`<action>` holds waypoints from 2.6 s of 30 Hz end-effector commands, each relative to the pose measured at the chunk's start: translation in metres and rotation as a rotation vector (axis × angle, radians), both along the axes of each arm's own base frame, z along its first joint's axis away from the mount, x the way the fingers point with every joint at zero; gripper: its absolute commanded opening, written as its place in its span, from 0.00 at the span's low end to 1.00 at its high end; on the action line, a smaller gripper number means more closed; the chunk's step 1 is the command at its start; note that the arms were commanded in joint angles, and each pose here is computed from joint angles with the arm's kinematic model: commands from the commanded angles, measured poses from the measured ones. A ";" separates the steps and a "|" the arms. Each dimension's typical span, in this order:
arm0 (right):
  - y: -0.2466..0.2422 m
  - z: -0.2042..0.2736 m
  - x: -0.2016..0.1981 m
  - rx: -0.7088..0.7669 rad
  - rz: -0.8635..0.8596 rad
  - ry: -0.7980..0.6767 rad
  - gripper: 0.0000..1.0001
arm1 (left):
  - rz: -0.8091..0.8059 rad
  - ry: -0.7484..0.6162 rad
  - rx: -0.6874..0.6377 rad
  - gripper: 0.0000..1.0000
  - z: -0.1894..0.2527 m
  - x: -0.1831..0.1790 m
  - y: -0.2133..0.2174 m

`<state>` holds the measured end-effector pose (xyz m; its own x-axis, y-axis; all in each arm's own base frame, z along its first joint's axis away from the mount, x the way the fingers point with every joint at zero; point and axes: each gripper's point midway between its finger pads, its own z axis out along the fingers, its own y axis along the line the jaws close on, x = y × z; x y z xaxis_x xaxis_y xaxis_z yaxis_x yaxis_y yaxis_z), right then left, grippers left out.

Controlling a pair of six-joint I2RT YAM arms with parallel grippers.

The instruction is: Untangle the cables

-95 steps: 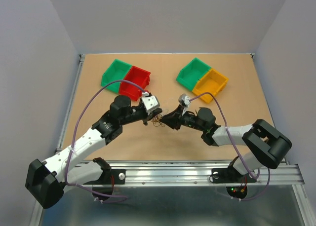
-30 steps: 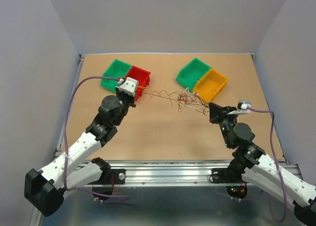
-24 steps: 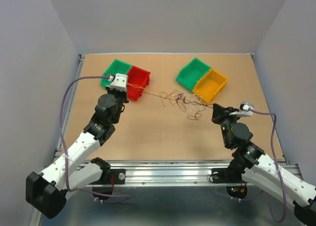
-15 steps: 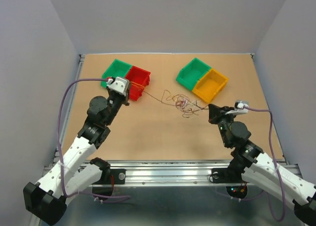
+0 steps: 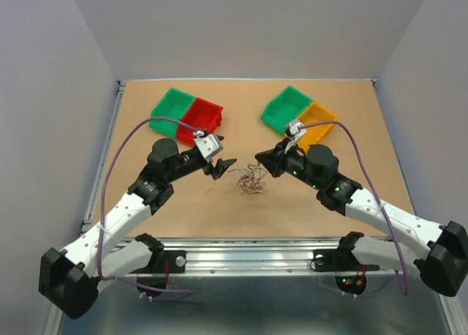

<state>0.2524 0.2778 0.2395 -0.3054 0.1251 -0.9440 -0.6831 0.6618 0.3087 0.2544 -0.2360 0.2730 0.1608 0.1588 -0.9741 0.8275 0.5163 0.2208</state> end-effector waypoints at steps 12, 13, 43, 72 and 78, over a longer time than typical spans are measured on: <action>0.029 0.146 -0.022 0.234 0.211 -0.209 0.00 | -0.131 0.000 -0.028 0.83 -0.003 -0.005 -0.031; 0.029 0.148 -0.022 0.237 0.210 -0.211 0.01 | -0.139 0.005 -0.026 0.82 -0.003 -0.004 -0.033; -0.043 -0.001 0.009 0.042 -0.205 -0.077 0.81 | -0.146 0.127 -0.002 0.00 0.000 -0.008 -0.037; 0.060 -0.136 0.006 -0.052 0.273 -0.063 0.23 | -0.088 0.049 -0.066 0.00 0.044 -0.015 -0.021; 0.013 -0.133 0.026 -0.024 -0.033 -0.034 0.00 | 0.375 -0.067 -0.173 0.00 0.102 0.039 0.041</action>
<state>0.2580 0.3137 0.0711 -0.3589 -0.0454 -0.9323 -0.7723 0.5753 0.2693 0.2643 -0.2383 0.2898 0.0413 0.1491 -0.9880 0.7955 0.5933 0.1228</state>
